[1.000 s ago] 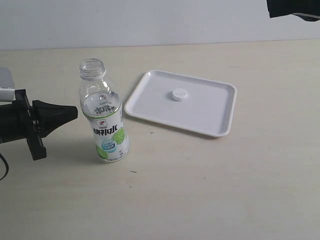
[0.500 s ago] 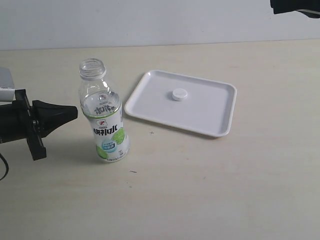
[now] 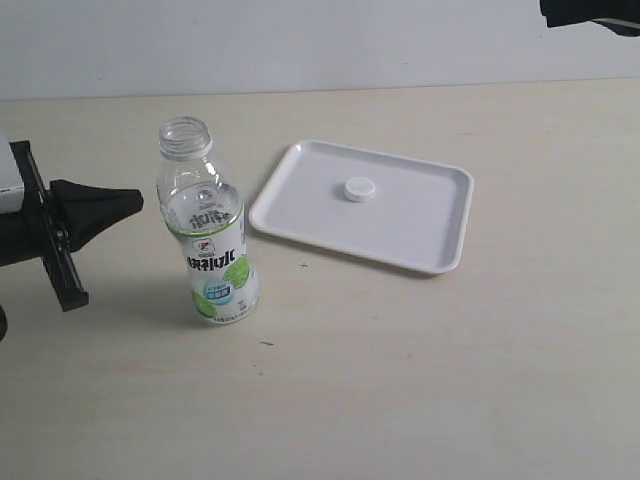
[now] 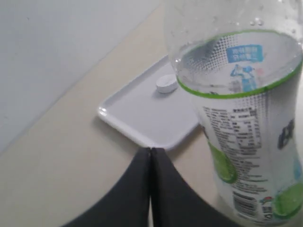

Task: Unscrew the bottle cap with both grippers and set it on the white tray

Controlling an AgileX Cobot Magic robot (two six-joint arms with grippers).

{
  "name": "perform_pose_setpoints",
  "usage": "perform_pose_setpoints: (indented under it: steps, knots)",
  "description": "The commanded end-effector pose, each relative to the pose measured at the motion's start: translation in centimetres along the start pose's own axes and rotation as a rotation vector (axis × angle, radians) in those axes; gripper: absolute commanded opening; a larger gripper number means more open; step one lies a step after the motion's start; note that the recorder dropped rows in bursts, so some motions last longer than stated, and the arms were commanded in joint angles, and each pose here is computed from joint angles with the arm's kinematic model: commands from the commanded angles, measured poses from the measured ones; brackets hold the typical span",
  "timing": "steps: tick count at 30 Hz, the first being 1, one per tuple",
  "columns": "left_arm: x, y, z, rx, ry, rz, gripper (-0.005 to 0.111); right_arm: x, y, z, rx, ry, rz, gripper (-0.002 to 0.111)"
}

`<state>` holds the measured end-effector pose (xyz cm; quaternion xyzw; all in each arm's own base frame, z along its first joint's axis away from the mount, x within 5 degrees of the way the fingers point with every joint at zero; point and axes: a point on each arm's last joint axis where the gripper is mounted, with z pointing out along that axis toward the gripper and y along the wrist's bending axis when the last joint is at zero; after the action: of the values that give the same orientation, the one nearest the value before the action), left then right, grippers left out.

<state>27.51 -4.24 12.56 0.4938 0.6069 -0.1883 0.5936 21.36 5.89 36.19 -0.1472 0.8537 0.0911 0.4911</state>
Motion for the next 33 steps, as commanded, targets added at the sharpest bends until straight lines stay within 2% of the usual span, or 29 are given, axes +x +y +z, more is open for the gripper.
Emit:
perform_pose_setpoints:
  steps: [1, 2, 4, 8, 12, 15, 17, 20, 23, 27, 29, 33]
  knots:
    - [-1.8, 1.8, -0.7, -0.161, -0.013, 0.055, 0.000, 0.0, 0.0, -0.1, 0.002, -0.011, 0.004, 0.000]
    - [-2.2, 2.1, -0.9, -0.190, -0.010, 0.033, 0.000, 0.0, 0.0, -0.1, 0.002, -0.011, 0.004, 0.000]
    - [-3.1, 3.1, -1.5, -0.276, 0.009, -0.091, 0.000, 0.0, 0.0, -0.1, 0.002, -0.011, 0.004, 0.000]
    - [-4.5, 4.6, -3.5, -0.486, 0.139, -0.484, 0.000, 0.0, 0.0, -0.1, 0.002, -0.011, 0.004, 0.000]
    - [-6.4, 4.6, -6.2, -0.679, 0.286, -0.702, 0.000, 0.0, 0.0, -0.1, 0.002, -0.011, 0.004, 0.000]
    - [-8.2, 4.0, -8.6, -0.873, 0.359, -0.829, 0.000, 0.0, 0.0, -0.1, 0.002, -0.011, 0.004, 0.000]
    - [-9.8, 3.3, -10.1, -0.981, 0.377, -0.846, 0.000, 0.0, 0.0, -0.1, 0.002, -0.011, 0.004, 0.000]
    - [-12.3, 1.8, -12.0, -1.074, 0.360, -0.828, 0.000, 0.0, 0.0, -0.1, 0.002, -0.011, 0.004, 0.000]
    - [-14.7, -0.1, -13.6, -1.112, 0.287, -0.792, 0.000, 0.0, 0.0, -0.1, 0.002, -0.011, 0.004, 0.000]
    - [-16.8, -3.8, -17.2, -1.208, 0.137, -0.874, 0.000, 0.0, 0.0, -0.1, 0.002, -0.011, 0.004, 0.000]
    - [-17.8, -5.1, -18.6, -1.226, 0.045, -0.851, 0.000, 0.0, 0.0, -0.1, 0.002, -0.011, 0.004, 0.000]
    - [-18.8, -6.2, -19.8, -1.233, -0.052, -0.825, 0.000, 0.0, 0.0, -0.1, 0.000, -0.012, 0.008, 0.000]
